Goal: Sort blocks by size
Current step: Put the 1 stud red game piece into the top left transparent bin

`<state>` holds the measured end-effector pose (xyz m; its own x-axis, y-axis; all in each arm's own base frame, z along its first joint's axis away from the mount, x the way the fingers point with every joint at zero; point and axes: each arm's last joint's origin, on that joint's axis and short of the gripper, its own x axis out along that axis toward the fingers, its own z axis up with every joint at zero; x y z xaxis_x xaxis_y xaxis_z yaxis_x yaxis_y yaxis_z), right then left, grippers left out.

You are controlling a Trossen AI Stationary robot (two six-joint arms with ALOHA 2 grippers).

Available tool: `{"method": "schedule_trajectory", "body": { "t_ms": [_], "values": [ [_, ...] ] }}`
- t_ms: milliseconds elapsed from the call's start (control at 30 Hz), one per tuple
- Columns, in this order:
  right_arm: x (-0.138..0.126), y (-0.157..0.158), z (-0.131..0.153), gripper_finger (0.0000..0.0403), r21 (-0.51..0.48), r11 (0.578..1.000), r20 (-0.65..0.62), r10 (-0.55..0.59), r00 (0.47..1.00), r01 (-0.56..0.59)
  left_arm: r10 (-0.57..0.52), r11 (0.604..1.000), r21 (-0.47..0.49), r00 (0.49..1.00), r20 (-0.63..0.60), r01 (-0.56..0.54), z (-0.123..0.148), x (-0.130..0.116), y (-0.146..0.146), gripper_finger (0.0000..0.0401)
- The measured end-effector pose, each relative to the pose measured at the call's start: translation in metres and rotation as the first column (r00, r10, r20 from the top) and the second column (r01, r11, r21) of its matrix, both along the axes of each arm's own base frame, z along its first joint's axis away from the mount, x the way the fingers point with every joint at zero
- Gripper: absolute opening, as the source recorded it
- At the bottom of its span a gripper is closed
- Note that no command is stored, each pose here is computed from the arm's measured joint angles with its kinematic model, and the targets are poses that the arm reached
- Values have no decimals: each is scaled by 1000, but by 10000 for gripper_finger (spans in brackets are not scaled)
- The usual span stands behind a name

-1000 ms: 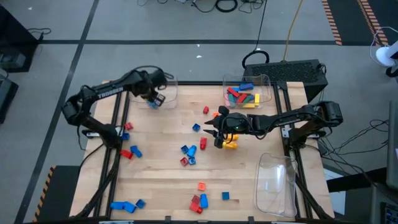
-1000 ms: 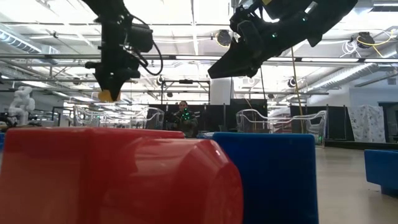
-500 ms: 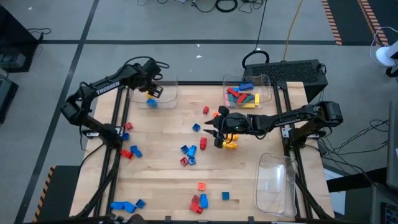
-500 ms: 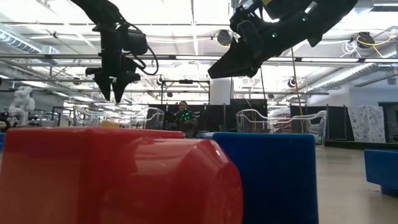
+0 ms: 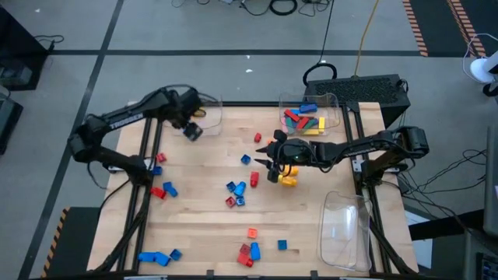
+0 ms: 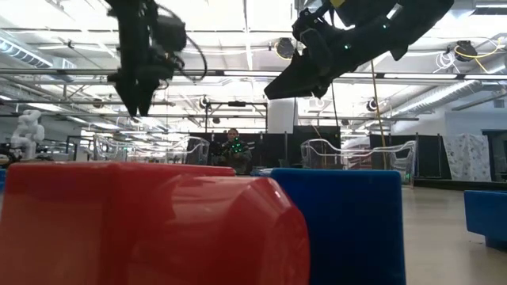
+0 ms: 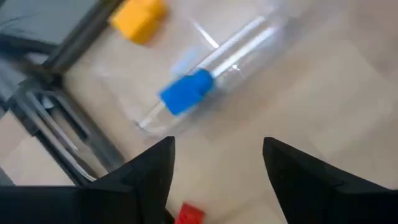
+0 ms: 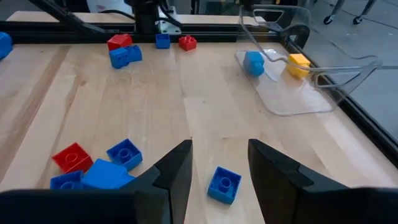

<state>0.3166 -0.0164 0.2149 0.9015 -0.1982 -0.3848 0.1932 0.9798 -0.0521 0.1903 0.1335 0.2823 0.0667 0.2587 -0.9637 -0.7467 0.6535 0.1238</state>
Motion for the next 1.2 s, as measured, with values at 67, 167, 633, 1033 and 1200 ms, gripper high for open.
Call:
{"method": "schedule_trajectory", "body": {
  "t_ms": [67, 167, 633, 1033, 1200],
  "values": [
    [0, -2, 0, 141, -5, 1000, 4, -4, 1000, 4, -71, 997, -11, 997, 6, 71, 5, 3, -20, 229],
    [0, -4, 1, 141, -6, 1000, 8, -11, 1000, 11, -148, 986, -79, 989, 16, 149, 9, 7, -48, 217],
    [-1, -4, -2, 141, 47, 999, -11, -22, 1000, 22, -441, 852, -369, 889, -122, 371, -5, 11, -150, 215],
    [-3, -4, -6, 141, 58, 998, -55, -26, 998, 30, -715, 685, -474, 638, -287, 554, -51, 2, -208, 215],
    [-3, -4, -6, 141, 58, 998, -56, -26, 998, 30, -746, 660, -502, 564, -353, 558, -69, -3, -214, 218]
  ]
}}
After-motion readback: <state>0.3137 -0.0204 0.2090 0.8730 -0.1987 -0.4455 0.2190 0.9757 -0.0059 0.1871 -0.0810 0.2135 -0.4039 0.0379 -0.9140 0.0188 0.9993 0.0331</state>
